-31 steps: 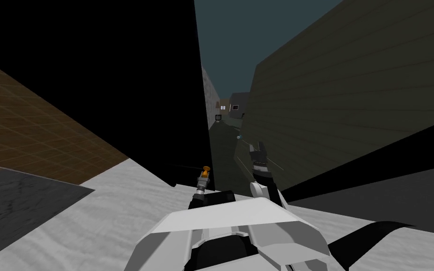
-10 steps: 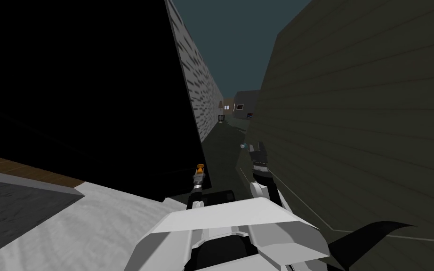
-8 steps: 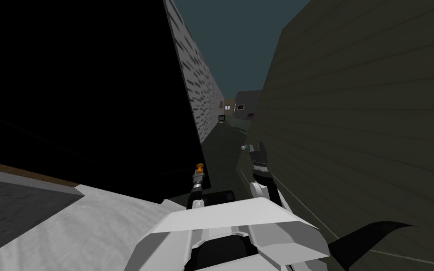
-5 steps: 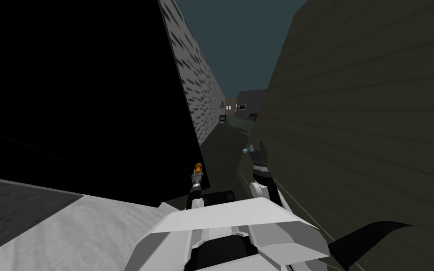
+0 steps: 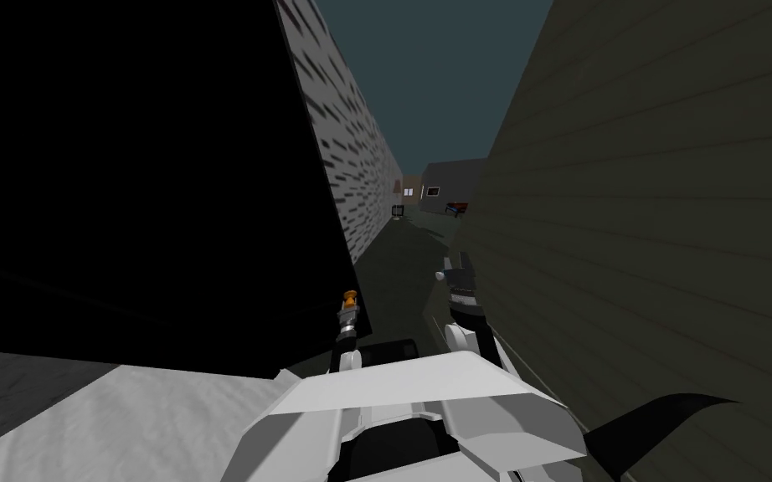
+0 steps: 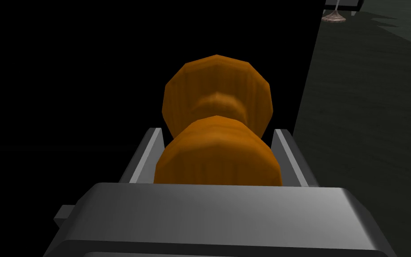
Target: Push the door open
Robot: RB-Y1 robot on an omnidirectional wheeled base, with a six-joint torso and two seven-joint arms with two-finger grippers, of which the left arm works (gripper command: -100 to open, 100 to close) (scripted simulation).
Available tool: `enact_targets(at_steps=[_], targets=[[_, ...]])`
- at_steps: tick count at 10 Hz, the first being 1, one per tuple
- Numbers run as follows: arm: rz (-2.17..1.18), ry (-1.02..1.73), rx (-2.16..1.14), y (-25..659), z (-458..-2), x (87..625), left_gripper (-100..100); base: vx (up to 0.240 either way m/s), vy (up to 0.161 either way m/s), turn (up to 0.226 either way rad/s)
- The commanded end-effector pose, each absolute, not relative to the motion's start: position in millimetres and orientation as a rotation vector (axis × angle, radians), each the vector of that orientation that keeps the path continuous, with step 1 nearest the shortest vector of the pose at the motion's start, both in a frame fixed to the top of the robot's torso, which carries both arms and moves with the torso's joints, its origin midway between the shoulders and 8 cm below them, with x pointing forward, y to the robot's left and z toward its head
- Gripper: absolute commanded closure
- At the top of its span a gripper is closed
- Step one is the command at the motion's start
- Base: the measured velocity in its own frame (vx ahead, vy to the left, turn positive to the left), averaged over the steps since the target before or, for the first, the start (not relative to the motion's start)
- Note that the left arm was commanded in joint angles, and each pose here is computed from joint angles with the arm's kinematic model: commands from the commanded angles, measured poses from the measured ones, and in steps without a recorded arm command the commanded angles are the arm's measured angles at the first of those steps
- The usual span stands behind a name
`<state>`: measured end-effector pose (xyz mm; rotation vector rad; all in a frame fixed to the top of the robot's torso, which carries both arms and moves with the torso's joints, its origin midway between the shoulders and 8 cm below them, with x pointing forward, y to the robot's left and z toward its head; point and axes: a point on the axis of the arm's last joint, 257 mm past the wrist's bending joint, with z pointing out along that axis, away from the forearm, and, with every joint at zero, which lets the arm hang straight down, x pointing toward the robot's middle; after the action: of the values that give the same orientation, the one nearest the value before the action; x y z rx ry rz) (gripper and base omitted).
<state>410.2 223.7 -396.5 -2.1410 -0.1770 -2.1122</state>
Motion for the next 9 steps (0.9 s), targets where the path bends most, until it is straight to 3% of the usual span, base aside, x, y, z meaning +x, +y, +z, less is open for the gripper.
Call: enact_targets(at_steps=[1, 9], targets=[[-2.107, -0.192, -2.107, 239, -393, 412, 100, 0.178, -0.024, 0.043], [-2.035, -0.288, -2.021, 295, -390, 412, 100, 0.204, -0.029, 0.059]])
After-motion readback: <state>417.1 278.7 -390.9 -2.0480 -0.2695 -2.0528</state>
